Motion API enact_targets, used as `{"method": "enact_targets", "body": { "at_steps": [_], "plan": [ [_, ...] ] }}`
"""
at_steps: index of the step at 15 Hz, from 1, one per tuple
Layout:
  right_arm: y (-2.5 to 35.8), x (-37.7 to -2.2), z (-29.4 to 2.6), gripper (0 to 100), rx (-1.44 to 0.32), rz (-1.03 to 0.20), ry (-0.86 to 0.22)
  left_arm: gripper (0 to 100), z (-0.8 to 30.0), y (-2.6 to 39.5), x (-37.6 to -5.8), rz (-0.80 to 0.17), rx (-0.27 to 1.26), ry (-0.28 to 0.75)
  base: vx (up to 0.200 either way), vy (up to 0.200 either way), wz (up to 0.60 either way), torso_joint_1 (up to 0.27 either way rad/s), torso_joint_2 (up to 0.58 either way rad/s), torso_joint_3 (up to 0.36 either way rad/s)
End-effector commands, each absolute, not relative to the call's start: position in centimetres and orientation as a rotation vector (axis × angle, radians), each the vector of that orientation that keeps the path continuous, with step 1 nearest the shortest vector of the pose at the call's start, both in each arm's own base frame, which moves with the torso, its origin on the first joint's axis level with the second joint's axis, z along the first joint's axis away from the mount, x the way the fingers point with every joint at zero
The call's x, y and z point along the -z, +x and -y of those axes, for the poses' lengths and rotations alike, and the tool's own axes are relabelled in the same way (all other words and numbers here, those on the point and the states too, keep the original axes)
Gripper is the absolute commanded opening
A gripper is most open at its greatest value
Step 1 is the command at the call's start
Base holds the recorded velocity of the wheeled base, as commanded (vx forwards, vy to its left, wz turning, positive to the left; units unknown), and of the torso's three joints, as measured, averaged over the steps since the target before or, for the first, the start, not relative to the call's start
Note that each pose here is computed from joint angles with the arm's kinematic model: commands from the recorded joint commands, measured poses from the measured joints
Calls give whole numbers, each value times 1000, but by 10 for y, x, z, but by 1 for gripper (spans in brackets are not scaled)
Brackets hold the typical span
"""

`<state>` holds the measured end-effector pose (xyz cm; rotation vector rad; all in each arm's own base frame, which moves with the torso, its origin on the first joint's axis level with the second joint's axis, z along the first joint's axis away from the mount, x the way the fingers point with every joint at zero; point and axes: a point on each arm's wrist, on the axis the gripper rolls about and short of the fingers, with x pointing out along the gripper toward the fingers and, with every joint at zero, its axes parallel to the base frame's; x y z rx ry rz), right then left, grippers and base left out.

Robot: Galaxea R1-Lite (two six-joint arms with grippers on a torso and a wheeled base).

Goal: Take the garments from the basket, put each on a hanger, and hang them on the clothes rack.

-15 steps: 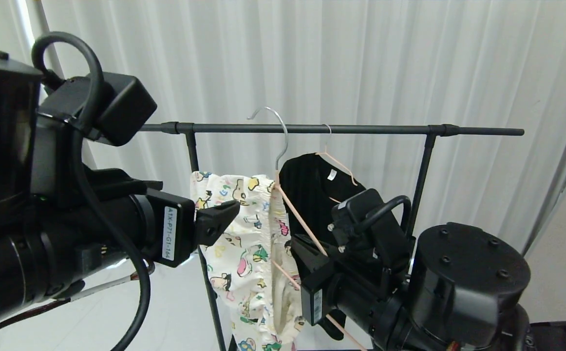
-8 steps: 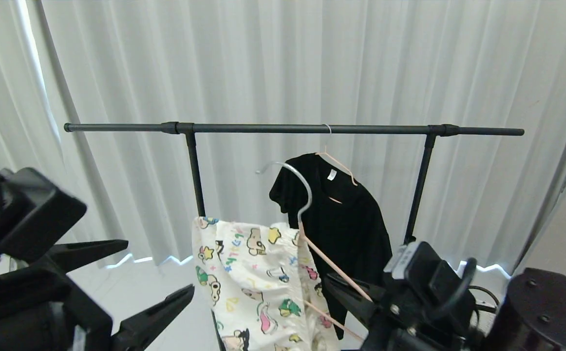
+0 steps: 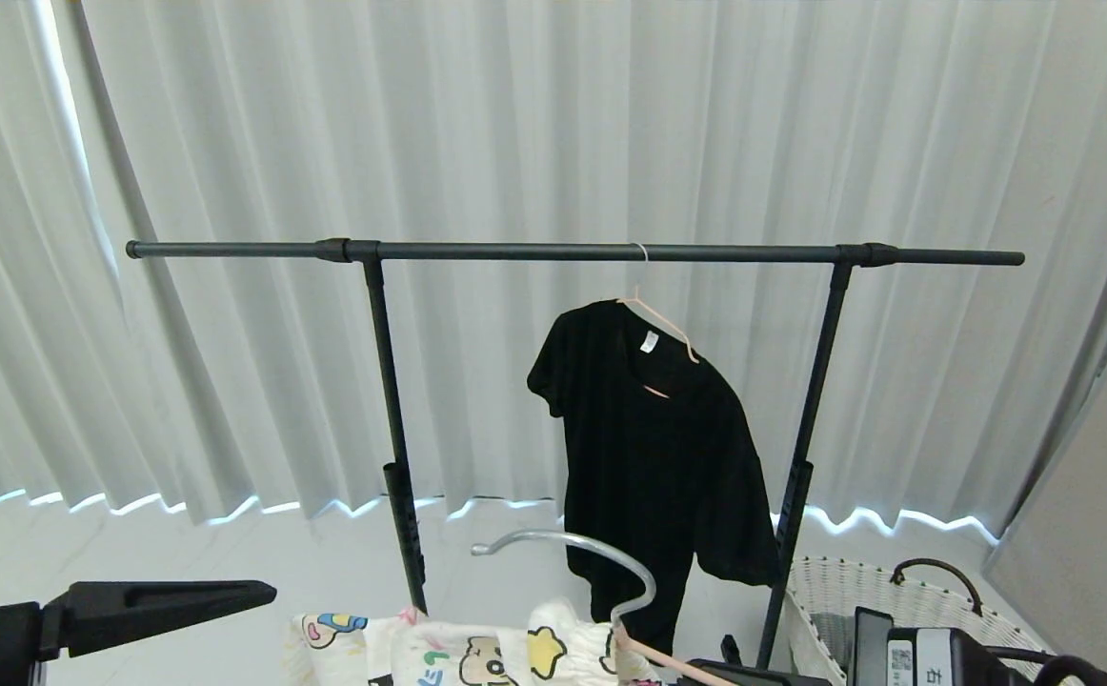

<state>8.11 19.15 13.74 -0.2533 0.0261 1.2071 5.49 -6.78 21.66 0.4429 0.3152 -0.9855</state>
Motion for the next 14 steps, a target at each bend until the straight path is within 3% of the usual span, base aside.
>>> {"method": "enact_targets", "body": {
  "at_steps": [1,5,9,14],
  "plan": [
    [77,-136,-193,0,-1228,-27,-257,100,78,61,-213,-349,1026,460,0,0,0,0,0,0],
    [71,-134,-196,0,-1270,-13,-290,100,107,79,-202,-363,1131,475,0,0,0,0,0,0],
    [67,-136,-199,0,-1294,-2,-288,100,114,86,-175,-381,1145,479,0,0,0,0,0,0],
    [64,-136,-200,0,-1309,0,-291,100,117,88,-173,-386,1140,480,0,0,0,0,0,0]
  ]
}}
